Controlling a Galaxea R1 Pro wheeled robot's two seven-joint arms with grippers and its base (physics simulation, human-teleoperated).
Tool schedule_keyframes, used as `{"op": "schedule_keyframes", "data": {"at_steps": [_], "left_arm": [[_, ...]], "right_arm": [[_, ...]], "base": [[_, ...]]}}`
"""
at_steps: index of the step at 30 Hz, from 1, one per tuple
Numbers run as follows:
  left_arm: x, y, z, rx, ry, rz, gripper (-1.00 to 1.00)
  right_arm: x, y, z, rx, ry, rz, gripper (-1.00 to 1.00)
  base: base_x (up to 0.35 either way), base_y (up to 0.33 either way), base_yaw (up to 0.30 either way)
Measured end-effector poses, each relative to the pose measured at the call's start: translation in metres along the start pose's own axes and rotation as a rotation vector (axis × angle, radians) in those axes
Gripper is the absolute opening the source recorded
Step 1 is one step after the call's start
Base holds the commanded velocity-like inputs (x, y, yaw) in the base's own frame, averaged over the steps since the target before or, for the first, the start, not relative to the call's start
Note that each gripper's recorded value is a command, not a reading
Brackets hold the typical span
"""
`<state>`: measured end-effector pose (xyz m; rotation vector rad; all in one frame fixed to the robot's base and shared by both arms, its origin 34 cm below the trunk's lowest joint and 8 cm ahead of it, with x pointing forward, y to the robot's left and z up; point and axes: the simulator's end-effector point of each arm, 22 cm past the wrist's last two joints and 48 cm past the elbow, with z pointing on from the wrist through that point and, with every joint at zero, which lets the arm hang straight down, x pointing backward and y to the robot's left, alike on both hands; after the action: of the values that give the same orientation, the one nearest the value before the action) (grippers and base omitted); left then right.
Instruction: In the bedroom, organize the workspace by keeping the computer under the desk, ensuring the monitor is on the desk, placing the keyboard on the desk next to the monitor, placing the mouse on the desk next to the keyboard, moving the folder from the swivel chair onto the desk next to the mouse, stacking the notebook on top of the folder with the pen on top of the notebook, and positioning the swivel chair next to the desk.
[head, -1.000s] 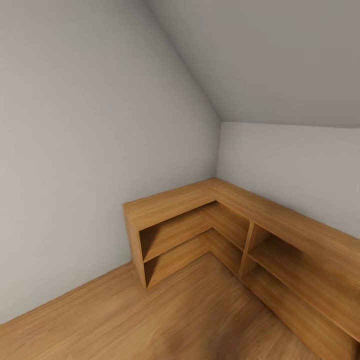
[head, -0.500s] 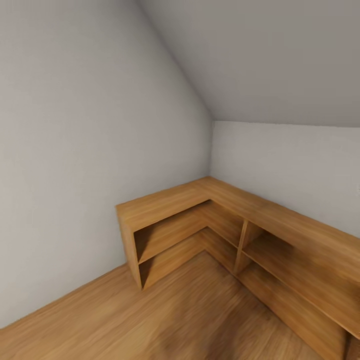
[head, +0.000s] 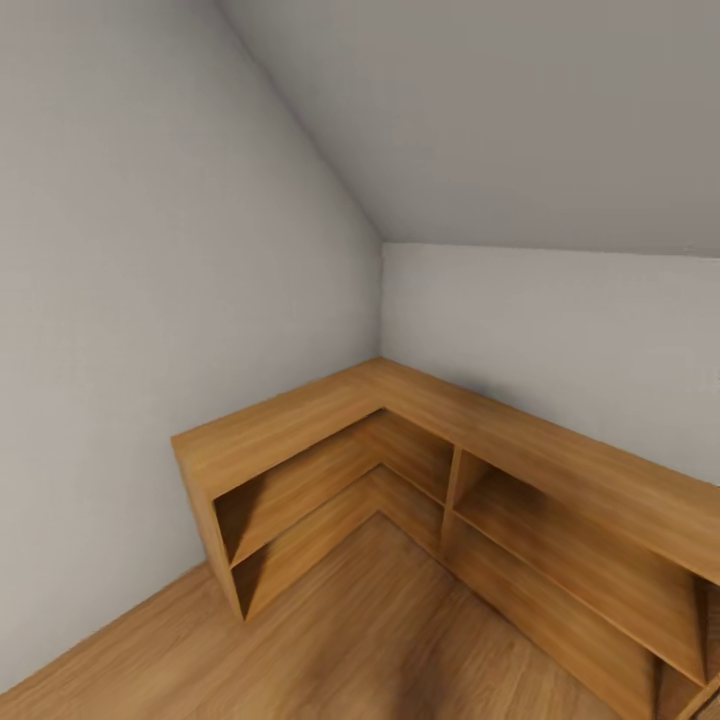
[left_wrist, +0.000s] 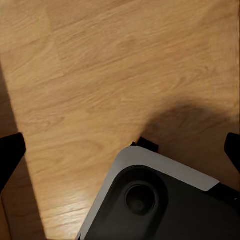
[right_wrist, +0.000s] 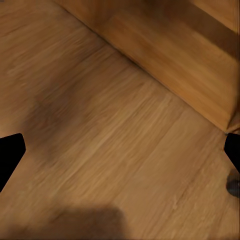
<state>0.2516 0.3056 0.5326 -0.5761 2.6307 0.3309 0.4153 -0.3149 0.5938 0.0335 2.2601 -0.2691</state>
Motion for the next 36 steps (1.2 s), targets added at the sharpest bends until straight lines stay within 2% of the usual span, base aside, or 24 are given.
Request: {"op": "schedule_keyframes", "data": {"at_steps": [6, 21, 36], "left_arm": [[0.0002, -0.0001, 0.0002, 0.000, 0.002, 0.000, 1.00], [-0.0021, -0.0010, 0.0004, 0.002, -0.004, -0.002, 1.00], [-0.0044, -0.0019, 0.0004, 0.004, -0.011, -0.004, 1.00]], "right_arm": [[0.0000, 0.0003, 0.0002, -0.001, 0.000, 0.000, 1.00], [-0.0028, 0.0002, 0.0007, -0.001, -0.006, 0.002, 1.00], [-0.0054, 0.0000, 0.0008, 0.000, -0.013, 0.004, 1.00]], "base": [[0.203, 0.000, -0.296], [0.012, 0.005, -0.297], [0.171, 0.185, -0.297]]}}
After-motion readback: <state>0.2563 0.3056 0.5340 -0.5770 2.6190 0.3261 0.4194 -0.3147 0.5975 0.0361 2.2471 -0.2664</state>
